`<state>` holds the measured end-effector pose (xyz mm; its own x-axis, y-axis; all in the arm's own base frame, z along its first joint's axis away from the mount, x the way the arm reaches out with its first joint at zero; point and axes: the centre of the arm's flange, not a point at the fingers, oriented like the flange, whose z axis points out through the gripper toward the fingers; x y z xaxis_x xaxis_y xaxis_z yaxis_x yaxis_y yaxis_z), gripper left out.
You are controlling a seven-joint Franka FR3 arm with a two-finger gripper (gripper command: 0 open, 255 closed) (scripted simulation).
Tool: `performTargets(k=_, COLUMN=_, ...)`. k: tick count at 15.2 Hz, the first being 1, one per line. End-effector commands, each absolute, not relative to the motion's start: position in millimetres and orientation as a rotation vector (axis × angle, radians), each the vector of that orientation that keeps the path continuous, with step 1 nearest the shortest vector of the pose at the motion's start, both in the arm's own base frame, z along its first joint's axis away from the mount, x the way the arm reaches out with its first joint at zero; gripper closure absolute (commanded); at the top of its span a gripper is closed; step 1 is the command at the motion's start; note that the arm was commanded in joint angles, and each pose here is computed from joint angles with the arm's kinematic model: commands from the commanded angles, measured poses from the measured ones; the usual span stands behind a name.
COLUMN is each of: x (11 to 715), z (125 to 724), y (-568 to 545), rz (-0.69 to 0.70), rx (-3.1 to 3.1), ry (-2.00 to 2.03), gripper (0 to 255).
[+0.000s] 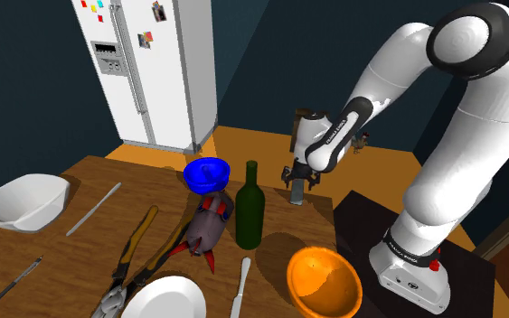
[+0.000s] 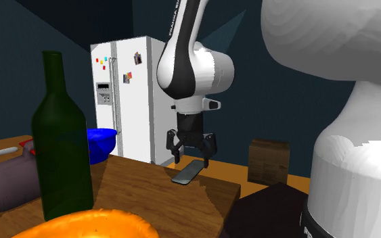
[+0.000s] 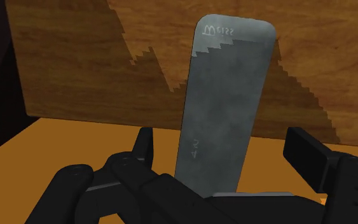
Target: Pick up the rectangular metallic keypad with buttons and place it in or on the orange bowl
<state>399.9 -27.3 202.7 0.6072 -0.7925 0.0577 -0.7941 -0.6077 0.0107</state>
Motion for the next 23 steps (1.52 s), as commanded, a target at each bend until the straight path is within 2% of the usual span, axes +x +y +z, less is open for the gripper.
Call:
performTargets(k=1, x=401.1, z=192.4, y=-26.3, rz=0.074, rx=2.784, ry=-1.377, gripper=0)
performTargets(k=11, x=401.4, z=178.9, y=-27.0, rz=0.074, rx=2.784, ry=-1.377, gripper=0)
performTargets(k=12, x=401.4, z=178.9, y=-27.0, rz=0.074, rx=2.784, ry=-1.377, gripper=255)
performTargets(k=23, x=401.4, z=189.4, y=-27.0, rz=0.074, rx=2.784, ry=-1.377, gripper=255)
